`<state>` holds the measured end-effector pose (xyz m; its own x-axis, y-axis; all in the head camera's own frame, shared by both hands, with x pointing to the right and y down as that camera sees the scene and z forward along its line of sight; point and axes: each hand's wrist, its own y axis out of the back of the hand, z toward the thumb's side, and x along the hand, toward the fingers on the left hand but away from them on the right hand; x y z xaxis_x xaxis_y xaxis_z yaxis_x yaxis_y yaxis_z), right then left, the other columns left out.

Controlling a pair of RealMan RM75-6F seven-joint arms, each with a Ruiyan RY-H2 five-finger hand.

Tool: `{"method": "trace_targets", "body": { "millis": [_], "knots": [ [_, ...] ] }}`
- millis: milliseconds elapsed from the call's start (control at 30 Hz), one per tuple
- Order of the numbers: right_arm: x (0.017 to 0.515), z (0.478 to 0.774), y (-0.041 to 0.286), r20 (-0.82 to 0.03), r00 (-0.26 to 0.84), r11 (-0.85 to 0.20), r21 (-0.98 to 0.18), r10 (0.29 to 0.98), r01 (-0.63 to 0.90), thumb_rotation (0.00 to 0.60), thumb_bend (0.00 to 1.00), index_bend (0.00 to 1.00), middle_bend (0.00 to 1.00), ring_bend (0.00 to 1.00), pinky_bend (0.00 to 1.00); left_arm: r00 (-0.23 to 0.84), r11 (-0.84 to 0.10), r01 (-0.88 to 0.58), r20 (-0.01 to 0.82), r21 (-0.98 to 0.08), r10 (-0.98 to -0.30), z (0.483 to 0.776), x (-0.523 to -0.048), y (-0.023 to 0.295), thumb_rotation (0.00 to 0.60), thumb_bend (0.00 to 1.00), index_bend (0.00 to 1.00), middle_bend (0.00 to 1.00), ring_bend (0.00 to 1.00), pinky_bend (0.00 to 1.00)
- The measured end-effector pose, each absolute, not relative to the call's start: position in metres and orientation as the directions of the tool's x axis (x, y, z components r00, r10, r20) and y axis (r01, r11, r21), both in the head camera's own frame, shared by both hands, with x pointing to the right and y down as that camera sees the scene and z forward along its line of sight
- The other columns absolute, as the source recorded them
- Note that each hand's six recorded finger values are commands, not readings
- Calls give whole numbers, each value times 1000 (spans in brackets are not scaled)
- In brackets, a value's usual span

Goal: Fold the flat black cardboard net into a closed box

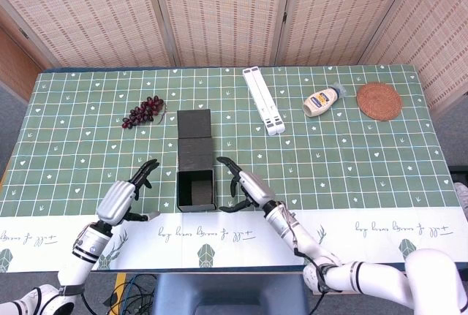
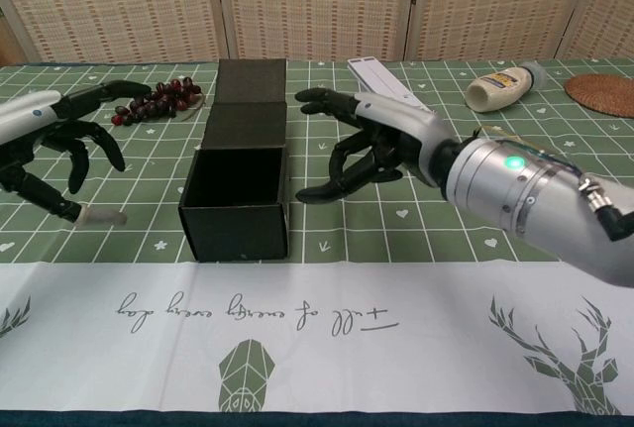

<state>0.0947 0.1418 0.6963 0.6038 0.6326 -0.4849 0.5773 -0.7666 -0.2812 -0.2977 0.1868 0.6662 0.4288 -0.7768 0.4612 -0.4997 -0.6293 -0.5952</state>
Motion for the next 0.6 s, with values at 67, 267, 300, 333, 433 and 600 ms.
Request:
{"method": "trace_targets", "body": {
  "millis": [67,267,300,333,433,600],
  "knots": [
    [103,679,130,-457,606,-756,-312,651,576,600,143,0,0,612,999,430,-663,-540,507,-518,-747,673,-299,189,600,0,0,0,398,655],
    [124,632,96,-388,590,-707,-404,707,581,600,144,0,0,612,999,448,-729,-609,624,-311,-640,698,-295,196,600,0,0,0,397,668],
    [126,627,93,-383,585,-699,-410,715,586,600,144,0,0,612,999,454,-738,-607,635,-293,-625,702,-292,196,600,0,0,0,397,670],
    [128,624,90,-379,579,-692,-413,722,592,600,144,0,0,612,999,456,-742,-606,639,-286,-619,705,-290,195,600,0,0,0,396,671],
    [132,622,89,-380,571,-686,-411,728,601,600,144,0,0,612,999,459,-745,-610,645,-272,-611,715,-282,192,600,0,0,0,396,677],
    [138,625,92,-391,569,-690,-408,724,598,600,144,0,0,612,999,453,-735,-624,644,-265,-617,727,-270,185,600,0,0,0,396,679]
  ]
}}
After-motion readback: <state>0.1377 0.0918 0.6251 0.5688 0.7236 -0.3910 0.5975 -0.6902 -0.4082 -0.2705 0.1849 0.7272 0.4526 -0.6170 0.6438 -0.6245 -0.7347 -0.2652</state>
